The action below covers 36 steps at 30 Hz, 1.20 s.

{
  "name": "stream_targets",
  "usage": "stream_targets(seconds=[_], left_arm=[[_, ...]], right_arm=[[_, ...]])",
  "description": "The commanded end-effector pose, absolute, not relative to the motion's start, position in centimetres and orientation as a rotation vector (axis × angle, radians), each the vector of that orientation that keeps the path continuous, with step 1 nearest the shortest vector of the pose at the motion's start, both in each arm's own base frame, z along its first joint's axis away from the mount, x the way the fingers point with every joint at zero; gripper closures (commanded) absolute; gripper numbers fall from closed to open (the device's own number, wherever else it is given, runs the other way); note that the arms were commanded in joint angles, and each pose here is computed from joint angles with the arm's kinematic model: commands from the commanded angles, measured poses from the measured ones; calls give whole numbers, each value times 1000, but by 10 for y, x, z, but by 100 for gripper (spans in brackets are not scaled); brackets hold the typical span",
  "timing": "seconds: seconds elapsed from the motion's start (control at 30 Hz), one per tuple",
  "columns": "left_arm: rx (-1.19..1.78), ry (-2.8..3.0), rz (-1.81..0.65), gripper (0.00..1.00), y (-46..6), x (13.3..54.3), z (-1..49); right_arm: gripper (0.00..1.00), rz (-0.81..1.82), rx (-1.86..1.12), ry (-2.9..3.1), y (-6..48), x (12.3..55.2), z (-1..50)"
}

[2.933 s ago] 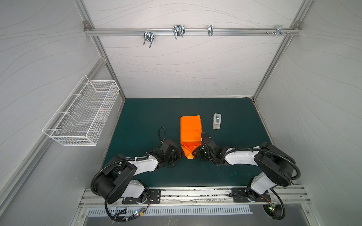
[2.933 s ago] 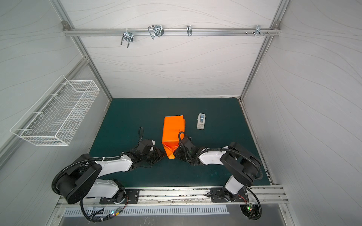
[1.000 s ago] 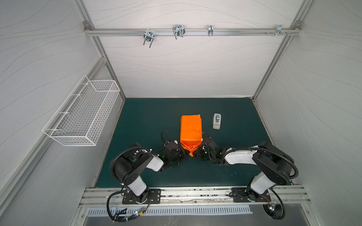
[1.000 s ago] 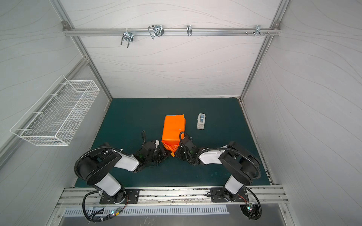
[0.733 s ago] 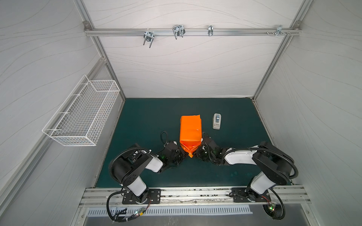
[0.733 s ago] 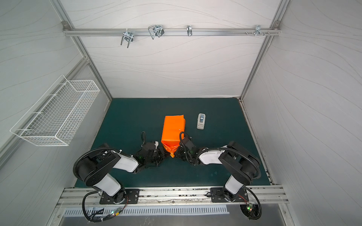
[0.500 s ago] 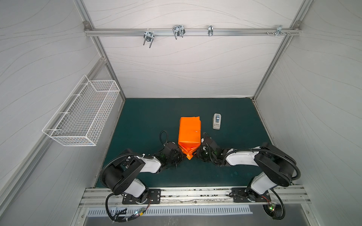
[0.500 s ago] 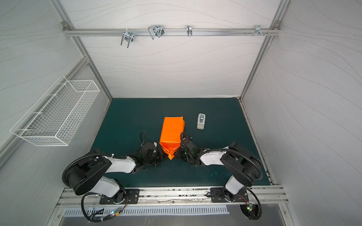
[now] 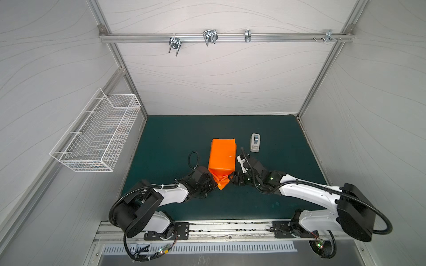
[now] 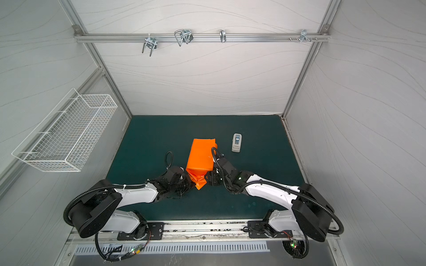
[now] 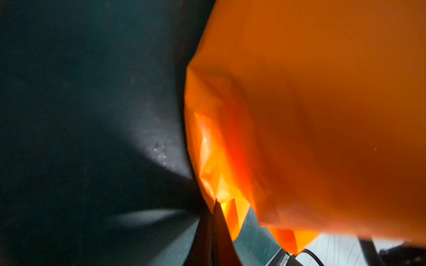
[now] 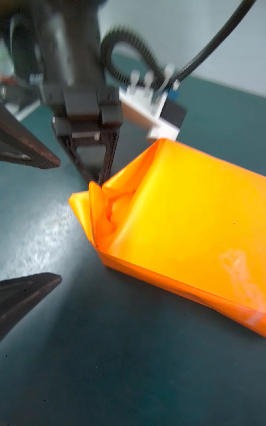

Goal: Wrap a gift box in wrapping paper
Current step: Fifth fold the wrapping paper around the gift box.

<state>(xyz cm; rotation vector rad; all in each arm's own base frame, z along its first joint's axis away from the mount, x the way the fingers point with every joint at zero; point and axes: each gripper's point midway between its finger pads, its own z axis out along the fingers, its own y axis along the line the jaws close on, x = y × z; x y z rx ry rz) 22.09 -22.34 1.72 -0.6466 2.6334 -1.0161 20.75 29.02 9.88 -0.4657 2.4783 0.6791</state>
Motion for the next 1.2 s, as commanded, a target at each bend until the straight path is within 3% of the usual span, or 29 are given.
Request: stream_targets(seconds=[0.0, 0.2, 0.57, 1.17], left_arm=[[-606, 2591, -990, 100, -220, 230, 35], [-619, 2566, -954, 100, -197, 230, 45], [-626, 2589, -970, 100, -187, 232, 38], [-641, 2582, -992, 100, -182, 225, 33]], right_arm=[[25, 323, -842, 2520, 264, 192, 61], [26, 179, -942, 2340, 272, 195, 69], [20, 242, -1215, 1972, 310, 198, 113], [15, 101, -1575, 1708, 360, 216, 103]])
